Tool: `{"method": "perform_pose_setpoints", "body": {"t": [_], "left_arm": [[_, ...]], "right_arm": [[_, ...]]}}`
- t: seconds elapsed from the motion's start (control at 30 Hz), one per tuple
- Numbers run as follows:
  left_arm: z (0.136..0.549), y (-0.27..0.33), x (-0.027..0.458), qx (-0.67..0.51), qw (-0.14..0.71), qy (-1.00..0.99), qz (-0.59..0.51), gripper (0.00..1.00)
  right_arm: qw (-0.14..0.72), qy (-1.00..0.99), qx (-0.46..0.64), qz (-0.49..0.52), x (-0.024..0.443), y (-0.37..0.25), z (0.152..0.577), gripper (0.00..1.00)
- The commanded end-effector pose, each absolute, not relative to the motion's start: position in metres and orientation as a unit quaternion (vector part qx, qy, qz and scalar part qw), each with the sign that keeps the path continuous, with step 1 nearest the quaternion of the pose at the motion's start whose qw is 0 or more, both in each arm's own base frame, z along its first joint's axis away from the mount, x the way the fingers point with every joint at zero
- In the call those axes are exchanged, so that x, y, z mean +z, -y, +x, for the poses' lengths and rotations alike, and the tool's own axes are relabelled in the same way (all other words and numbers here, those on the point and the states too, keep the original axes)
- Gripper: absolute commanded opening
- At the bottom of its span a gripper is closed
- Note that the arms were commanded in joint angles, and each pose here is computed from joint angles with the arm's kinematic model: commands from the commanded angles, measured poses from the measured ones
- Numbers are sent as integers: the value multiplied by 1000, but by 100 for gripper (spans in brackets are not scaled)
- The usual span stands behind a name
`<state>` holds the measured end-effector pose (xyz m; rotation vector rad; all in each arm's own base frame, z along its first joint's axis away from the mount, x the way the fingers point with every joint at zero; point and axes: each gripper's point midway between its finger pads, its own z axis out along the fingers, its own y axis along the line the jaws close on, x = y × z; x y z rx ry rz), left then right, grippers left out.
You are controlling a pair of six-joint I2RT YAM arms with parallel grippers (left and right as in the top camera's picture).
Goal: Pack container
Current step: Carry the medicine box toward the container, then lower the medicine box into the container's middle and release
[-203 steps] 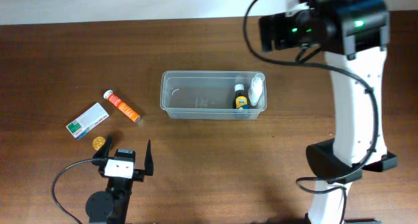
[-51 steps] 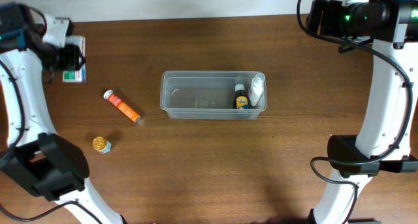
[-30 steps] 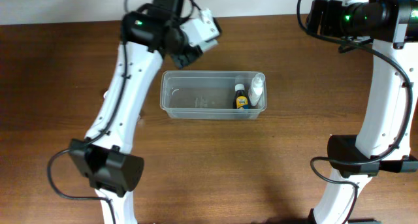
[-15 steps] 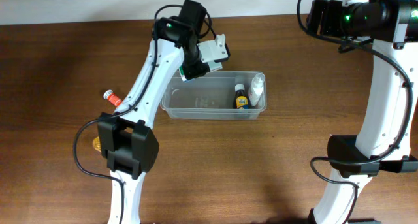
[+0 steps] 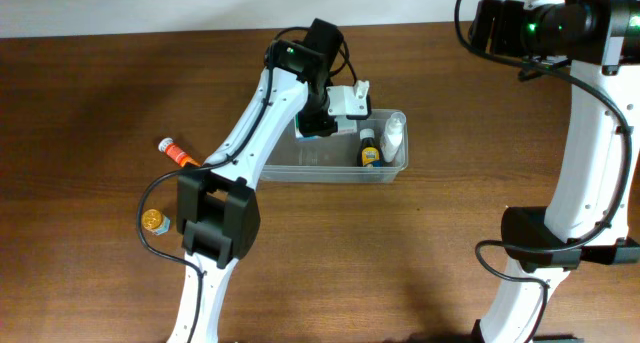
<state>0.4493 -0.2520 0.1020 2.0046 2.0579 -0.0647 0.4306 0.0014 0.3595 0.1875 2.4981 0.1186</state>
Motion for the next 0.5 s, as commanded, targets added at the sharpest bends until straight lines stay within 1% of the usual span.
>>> {"method": "perform_pose_setpoints", "body": {"t": [0.0, 0.13, 0.17, 0.27, 0.47], "left_arm": [[453, 249, 88, -13, 121, -699, 705, 60], [454, 249, 84, -11, 120, -699, 705, 72], [455, 250, 83, -12, 120, -699, 705, 73], [457, 251, 83, -10, 125, -699, 705, 76], [465, 248, 88, 8, 131, -714, 687, 76]], "right_arm": [[321, -943, 49, 69, 368, -4, 426, 98], [321, -943, 49, 69, 368, -4, 425, 98], [321, -943, 49, 69, 368, -4, 425, 98], [321, -943, 49, 69, 368, -4, 425, 98], [321, -943, 49, 69, 368, -4, 425, 98]]}}
